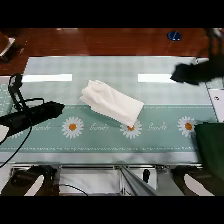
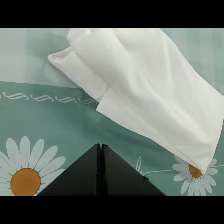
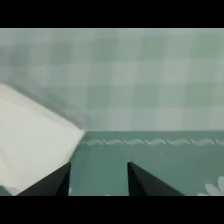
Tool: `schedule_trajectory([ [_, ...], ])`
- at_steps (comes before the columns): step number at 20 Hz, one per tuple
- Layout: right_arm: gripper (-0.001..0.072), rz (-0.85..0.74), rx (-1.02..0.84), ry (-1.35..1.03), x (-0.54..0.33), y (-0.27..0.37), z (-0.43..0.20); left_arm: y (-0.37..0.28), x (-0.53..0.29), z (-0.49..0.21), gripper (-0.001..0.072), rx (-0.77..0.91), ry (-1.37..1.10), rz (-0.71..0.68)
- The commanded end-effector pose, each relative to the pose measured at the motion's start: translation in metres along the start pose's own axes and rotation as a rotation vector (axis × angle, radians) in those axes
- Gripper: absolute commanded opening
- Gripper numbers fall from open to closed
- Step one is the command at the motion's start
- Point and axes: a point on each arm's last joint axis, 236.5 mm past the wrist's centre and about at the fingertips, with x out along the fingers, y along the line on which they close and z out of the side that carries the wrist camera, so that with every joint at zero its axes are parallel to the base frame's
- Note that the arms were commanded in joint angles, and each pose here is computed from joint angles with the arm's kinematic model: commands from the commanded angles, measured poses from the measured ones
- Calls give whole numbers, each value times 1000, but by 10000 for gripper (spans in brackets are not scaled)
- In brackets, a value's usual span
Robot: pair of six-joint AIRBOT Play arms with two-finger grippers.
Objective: Fold the shirts.
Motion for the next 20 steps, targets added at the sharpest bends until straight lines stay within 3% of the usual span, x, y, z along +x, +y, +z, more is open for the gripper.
schedule_trajectory([
  [1, 412, -48, 347, -95, 36, -63, -72, 0, 0, 1, 17, -2, -4, 0],
  [4, 412, 191, 540, 70, 96, -22, -127, 0, 0, 5, 18, -3, -21, -2],
  [10, 412, 486, 624, 394, 143, 39, -163, -1, 0, 7, 18, -3, -28, -3],
  [20, 396, 478, 375, 565, 196, 107, -162, -1, 0, 6, 17, -6, -28, -6],
])
